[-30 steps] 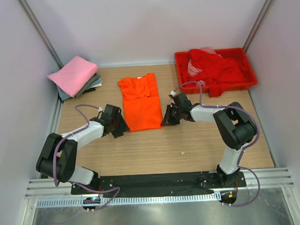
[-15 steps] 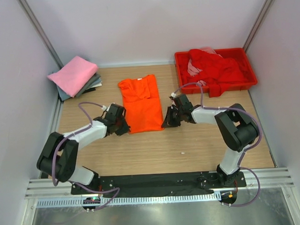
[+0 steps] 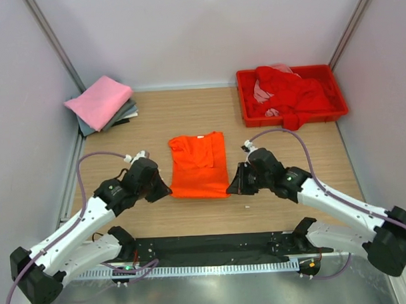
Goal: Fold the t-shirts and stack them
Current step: Fold the tshirt
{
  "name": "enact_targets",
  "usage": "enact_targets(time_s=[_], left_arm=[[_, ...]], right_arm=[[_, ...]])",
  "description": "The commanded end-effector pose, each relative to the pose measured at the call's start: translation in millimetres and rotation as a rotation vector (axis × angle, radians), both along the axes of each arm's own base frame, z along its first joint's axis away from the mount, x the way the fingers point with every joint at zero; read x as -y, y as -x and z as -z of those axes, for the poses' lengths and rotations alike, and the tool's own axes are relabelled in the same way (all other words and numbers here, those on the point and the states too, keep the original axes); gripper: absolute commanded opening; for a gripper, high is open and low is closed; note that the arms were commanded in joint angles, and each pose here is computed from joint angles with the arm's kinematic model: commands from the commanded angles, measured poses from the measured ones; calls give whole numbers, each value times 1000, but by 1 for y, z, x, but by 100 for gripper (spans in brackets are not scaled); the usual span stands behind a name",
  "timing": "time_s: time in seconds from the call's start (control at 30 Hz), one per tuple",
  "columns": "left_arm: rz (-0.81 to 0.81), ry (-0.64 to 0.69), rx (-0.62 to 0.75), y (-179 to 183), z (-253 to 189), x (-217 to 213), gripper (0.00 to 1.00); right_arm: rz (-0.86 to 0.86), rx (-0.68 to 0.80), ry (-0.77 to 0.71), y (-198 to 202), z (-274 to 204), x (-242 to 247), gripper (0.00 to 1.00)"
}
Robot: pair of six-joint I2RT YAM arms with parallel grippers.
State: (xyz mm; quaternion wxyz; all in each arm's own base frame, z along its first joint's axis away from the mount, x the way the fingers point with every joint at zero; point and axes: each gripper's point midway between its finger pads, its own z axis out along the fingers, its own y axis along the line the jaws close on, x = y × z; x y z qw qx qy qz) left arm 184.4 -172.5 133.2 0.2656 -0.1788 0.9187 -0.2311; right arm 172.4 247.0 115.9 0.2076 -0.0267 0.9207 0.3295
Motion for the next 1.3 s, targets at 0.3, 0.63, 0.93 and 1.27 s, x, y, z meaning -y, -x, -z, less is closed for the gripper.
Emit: enact_targets(time_s=[0.3,0.63,0.93,1.27], left_arm=[[18,-92,-33,17,-43,-20,0],[35,-221,-15,-50,-63,3,0],[-7,-260,-127,-171,-42,-2,0],[-35,-224,-341,-287,31,-23,58]], right_arm=[[135,18,81,3,-34,30,1],[189,106,258,-71,-49,35,1],[159,94,277,-196,-50,22,1],[169,20,259,-329,-8,11,75]])
